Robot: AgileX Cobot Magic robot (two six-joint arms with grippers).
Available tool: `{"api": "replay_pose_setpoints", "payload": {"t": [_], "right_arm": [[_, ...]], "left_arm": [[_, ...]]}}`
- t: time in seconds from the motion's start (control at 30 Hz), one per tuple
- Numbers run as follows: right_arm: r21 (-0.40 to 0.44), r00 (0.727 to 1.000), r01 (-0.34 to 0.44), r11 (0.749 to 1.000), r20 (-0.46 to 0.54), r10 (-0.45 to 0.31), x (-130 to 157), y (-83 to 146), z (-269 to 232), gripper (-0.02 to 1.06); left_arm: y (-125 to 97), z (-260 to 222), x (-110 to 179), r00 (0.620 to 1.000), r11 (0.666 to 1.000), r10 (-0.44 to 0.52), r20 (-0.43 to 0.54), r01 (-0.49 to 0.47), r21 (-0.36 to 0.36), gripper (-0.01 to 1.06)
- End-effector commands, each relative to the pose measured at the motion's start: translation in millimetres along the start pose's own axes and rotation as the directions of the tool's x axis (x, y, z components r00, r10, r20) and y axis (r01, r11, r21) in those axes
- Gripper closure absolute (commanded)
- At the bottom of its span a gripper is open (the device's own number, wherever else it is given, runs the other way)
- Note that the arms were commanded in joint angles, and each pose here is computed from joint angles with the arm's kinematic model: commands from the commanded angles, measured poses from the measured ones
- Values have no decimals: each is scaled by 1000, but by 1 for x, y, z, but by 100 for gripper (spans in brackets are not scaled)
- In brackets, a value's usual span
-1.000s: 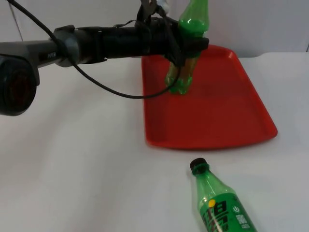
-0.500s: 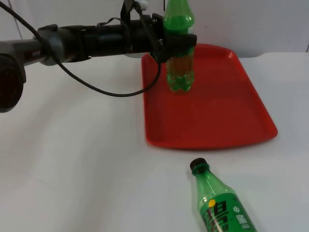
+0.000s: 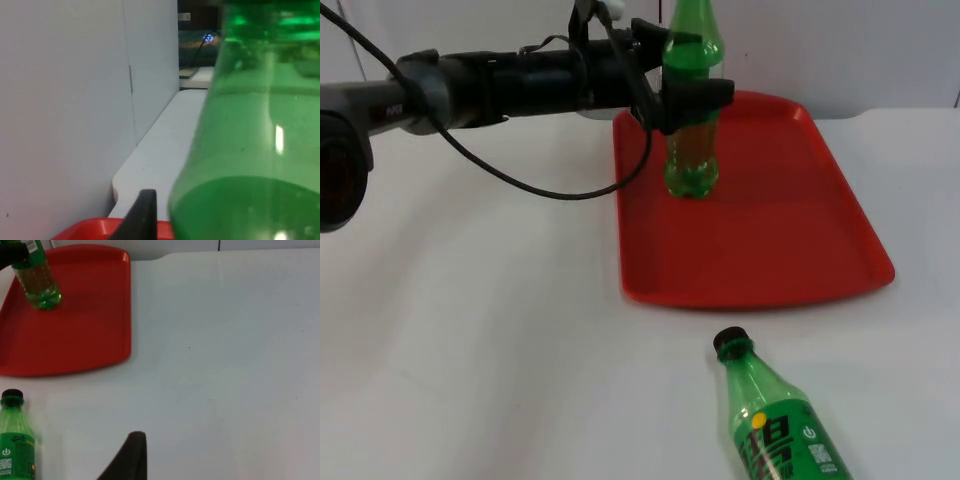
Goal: Place the bottle upright on the tray.
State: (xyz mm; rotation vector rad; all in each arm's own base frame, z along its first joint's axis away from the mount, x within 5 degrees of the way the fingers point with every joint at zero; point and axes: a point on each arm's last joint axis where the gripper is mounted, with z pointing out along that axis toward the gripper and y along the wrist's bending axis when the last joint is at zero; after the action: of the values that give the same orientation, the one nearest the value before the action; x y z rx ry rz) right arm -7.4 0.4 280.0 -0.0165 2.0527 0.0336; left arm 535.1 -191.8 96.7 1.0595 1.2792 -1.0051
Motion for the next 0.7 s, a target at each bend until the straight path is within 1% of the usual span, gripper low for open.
{"api": "replay_pose_setpoints", "payload": {"t": [0.0,0.1,0.2,0.27,0.3,0.33,0.43,0.57,0.63,0.67], "right_arm": [[2,1000,-3,1000,9,3,0,0,0,-1],[2,1000,-3,1000,9,3,0,0,0,-1],[2,1000,-3,1000,9,3,0,0,0,-1],[2,1000,-3,1000,9,3,0,0,0,-1],[2,1000,-3,1000,9,3,0,0,0,-1],[2,1000,-3,1000,9,3,0,0,0,-1],[2,1000,-3,1000,9,3,0,0,0,-1],[2,1000,-3,1000,9,3,0,0,0,-1],[2,1000,-3,1000,9,3,0,0,0,-1],[2,1000,-3,1000,9,3,0,0,0,-1]], "left_arm": [[0,-1,-4,1000,1000,-5,20,4,12,3],[1,-6,-4,1000,1000,-5,30,4,24,3],[5,-13,-4,999,1000,-6,31,6,13,3],[10,-22,-5,998,998,-60,32,60,-3,3],[10,-22,-5,998,998,-60,32,60,-3,3],[12,-25,-6,997,997,-72,24,73,-7,3],[15,-35,-2,998,998,-57,-41,57,-2,3],[18,-43,0,996,998,-61,-65,61,-9,3],[21,-50,0,992,998,-64,-105,64,-10,3],[21,-50,0,992,998,-64,-105,64,-10,3]]}}
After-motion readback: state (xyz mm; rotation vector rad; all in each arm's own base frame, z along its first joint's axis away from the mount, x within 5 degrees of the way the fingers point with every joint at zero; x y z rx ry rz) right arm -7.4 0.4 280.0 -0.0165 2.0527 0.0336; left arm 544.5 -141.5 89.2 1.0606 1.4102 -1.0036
